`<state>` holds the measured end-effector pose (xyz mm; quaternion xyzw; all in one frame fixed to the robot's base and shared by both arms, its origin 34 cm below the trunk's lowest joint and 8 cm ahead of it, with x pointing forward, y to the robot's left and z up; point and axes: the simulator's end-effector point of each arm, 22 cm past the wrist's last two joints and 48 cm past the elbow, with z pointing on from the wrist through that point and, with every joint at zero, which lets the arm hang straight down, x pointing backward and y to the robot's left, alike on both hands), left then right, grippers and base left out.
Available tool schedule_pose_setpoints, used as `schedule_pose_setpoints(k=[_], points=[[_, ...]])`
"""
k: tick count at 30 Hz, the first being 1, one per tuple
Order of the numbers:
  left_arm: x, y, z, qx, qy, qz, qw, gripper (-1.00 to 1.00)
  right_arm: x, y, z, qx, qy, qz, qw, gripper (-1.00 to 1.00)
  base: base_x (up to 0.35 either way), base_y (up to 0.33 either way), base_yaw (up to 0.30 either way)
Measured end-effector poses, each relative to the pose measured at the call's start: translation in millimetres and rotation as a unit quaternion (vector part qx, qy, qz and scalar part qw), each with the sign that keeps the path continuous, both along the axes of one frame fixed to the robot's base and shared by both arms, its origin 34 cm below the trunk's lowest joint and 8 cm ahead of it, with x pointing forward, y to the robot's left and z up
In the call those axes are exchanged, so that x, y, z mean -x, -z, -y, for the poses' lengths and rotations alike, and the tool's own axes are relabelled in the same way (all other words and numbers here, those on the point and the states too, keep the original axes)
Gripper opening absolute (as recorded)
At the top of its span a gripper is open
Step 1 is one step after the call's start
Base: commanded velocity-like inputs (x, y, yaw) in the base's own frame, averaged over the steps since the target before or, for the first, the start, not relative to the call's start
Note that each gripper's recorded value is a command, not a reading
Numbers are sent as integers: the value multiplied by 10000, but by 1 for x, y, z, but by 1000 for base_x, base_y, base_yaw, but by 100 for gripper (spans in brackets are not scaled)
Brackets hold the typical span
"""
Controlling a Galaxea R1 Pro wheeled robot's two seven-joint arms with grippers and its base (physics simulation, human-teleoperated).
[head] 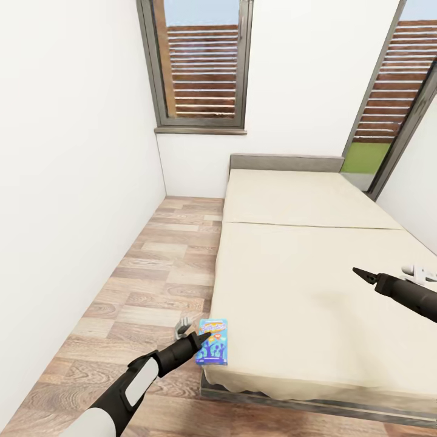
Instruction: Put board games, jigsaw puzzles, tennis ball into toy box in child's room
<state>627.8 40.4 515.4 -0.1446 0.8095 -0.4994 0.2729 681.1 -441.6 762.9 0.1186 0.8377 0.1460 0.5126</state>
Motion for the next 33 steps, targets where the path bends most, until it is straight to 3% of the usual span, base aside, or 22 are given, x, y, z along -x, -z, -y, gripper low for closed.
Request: schedule_pose_setpoints(k=[8,12,14,15,33], points=[[-6,0,-1,49,-54,45,10000,-100,-3,6,0,1,0,-41,10000,100,0,0,0],[-11,-10,6,29,1,215,9998,-100,-3,6,0,0,0,-41,10000,100,0,0,0],[-11,-29,39,335,102,282,9990,-100,-3,6,0,1,0,-43,10000,100,0,0,0],[-12,-33,41,363,110,326,9987,-100,-3,6,0,0,-1,-43,10000,100,0,0,0],[-20,-65,50,505,199,702,9961,-100,-4,6,-1,-3,-3,-33,10000,100,0,0,0]])
